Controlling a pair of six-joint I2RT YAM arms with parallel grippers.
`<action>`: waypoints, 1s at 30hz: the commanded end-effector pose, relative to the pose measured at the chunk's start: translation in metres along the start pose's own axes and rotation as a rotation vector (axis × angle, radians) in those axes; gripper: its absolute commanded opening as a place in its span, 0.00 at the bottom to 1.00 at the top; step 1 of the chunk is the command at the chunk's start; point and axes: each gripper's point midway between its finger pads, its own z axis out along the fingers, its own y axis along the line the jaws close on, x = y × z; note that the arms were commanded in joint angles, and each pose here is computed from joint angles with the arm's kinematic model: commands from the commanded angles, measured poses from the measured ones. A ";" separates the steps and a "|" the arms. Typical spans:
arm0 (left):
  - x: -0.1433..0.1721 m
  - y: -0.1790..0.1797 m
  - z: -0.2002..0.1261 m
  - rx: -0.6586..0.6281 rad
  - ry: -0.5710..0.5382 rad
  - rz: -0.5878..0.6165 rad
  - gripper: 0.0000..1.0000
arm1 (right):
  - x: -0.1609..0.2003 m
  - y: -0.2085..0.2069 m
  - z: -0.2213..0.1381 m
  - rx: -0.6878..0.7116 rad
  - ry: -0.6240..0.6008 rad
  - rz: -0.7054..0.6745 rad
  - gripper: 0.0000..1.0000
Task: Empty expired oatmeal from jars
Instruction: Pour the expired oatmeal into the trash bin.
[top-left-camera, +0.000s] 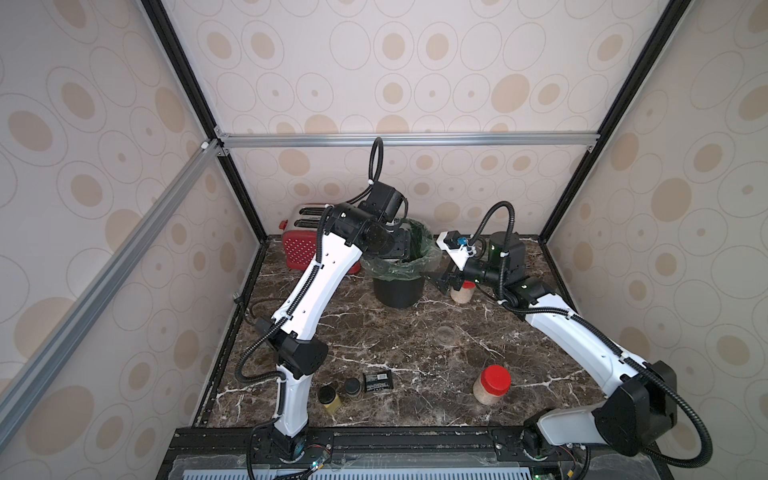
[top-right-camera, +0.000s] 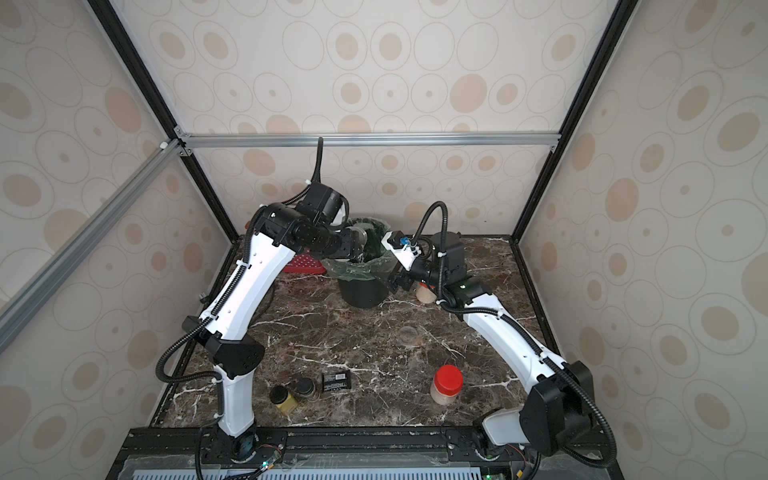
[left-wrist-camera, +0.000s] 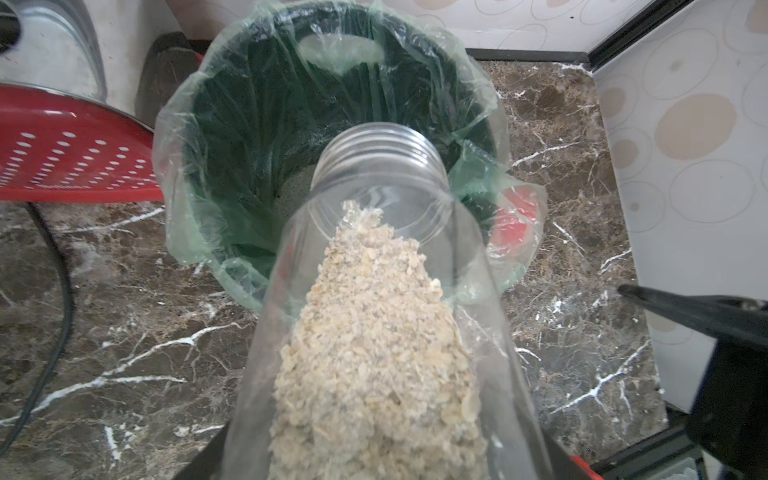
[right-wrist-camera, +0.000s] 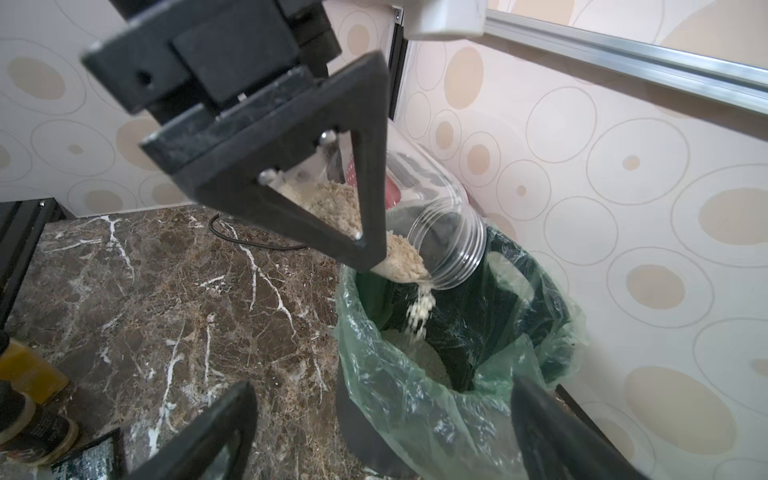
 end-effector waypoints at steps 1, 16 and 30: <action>0.000 -0.008 -0.008 0.070 0.024 -0.090 0.00 | -0.004 -0.001 0.006 -0.019 -0.036 -0.081 0.97; -0.013 -0.026 0.002 0.231 0.061 -0.247 0.00 | -0.007 -0.010 0.024 -0.006 -0.111 -0.244 0.96; -0.015 -0.029 -0.010 0.320 0.087 -0.264 0.00 | -0.009 -0.025 0.060 -0.051 -0.145 -0.438 1.00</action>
